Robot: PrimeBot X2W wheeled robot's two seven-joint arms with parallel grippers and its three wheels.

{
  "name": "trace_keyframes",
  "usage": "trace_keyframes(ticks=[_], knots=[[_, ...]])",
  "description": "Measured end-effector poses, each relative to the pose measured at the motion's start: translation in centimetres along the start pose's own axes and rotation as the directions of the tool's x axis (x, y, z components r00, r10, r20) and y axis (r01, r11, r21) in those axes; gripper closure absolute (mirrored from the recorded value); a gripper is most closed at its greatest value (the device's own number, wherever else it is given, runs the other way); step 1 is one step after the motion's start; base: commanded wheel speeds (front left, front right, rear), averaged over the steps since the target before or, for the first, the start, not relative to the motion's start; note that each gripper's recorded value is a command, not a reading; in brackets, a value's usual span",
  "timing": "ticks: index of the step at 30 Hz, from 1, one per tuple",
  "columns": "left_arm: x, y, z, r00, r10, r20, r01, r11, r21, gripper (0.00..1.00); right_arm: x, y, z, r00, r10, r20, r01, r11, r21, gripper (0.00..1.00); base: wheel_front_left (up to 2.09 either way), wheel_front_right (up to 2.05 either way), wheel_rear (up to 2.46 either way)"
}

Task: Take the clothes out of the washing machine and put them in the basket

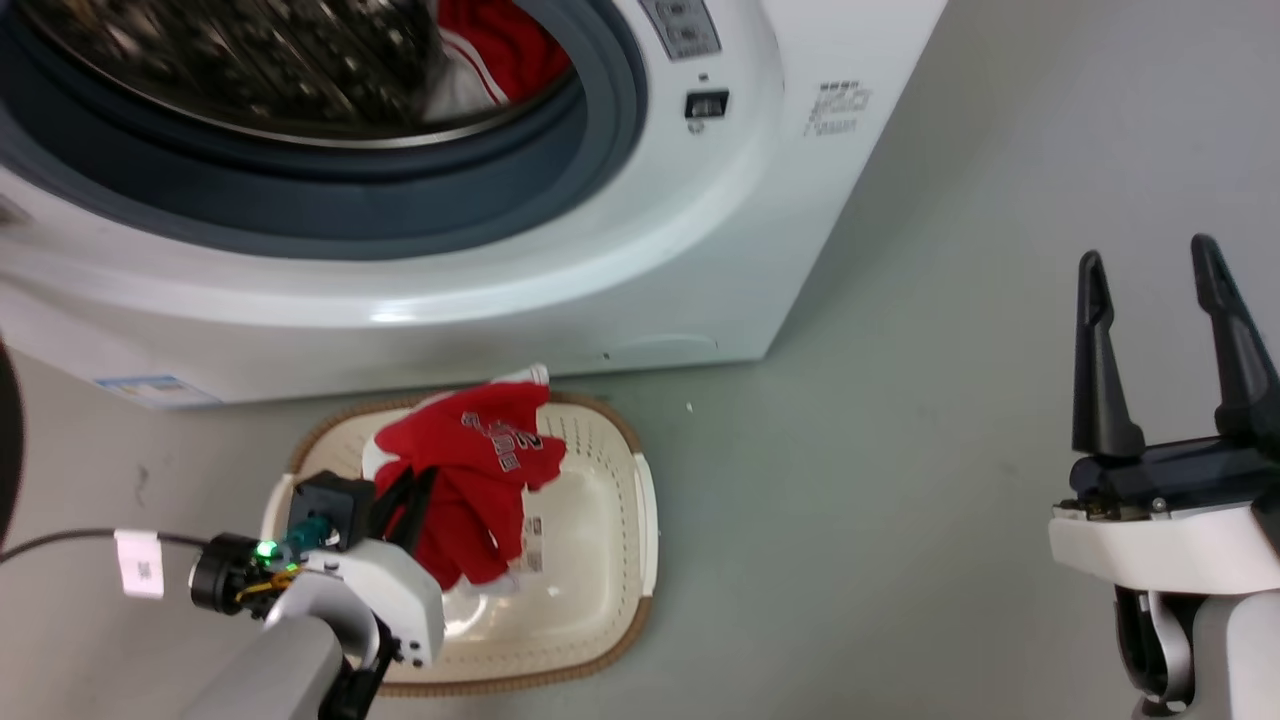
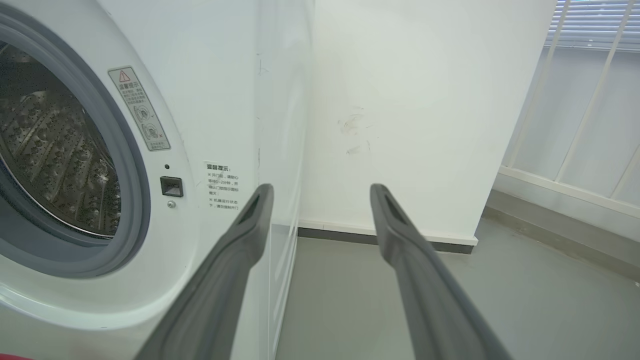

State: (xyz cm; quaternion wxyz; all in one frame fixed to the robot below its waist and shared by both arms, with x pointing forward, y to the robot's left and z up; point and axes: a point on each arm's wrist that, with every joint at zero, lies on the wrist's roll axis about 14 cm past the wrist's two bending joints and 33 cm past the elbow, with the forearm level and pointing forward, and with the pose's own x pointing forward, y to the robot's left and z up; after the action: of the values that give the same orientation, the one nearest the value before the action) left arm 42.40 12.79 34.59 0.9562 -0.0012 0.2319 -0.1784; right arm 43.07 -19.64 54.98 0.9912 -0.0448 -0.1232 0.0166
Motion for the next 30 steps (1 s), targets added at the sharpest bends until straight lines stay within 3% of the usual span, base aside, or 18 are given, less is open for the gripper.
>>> trace_keyframes(ticks=[9, 18, 23, 29, 30], knots=[[4.9, 1.0, -8.5, 0.964, -0.038, -0.263, 0.057, 0.996, 0.062, 1.0, 1.1, -1.5, -5.0, 0.994, -0.034, -0.103, 0.03, 0.998, -0.047, 0.0, 0.0, 0.0, 0.0], [7.1, 0.1, -15.2, 0.897, -0.055, -0.438, 0.074, 0.997, 0.026, 1.0, 0.7, -2.7, -8.9, 0.979, -0.062, -0.196, 0.045, 0.995, -0.09, 0.0, 0.0, 0.0, 0.0], [7.6, 0.1, -17.2, 0.872, -0.052, -0.486, 0.072, 0.997, 0.022, 1.0, 0.6, -3.2, -10.3, 0.971, -0.073, -0.226, 0.05, 0.993, -0.107, 0.0, 0.0, 0.0, 0.0], [8.5, 0.7, -17.2, 0.879, -0.025, -0.475, 0.037, 0.999, 0.016, 1.0, 0.6, -3.0, -11.1, 0.967, -0.069, -0.243, 0.045, 0.993, -0.106, 0.0, 0.0, 0.0, 0.0], [8.7, 1.0, -16.7, 0.888, -0.011, -0.459, 0.025, 0.999, 0.025, 0.0, 0.6, -3.0, -11.1, 0.968, -0.068, -0.242, 0.044, 0.994, -0.104, 0.0, 0.0, 0.0, 0.0]])
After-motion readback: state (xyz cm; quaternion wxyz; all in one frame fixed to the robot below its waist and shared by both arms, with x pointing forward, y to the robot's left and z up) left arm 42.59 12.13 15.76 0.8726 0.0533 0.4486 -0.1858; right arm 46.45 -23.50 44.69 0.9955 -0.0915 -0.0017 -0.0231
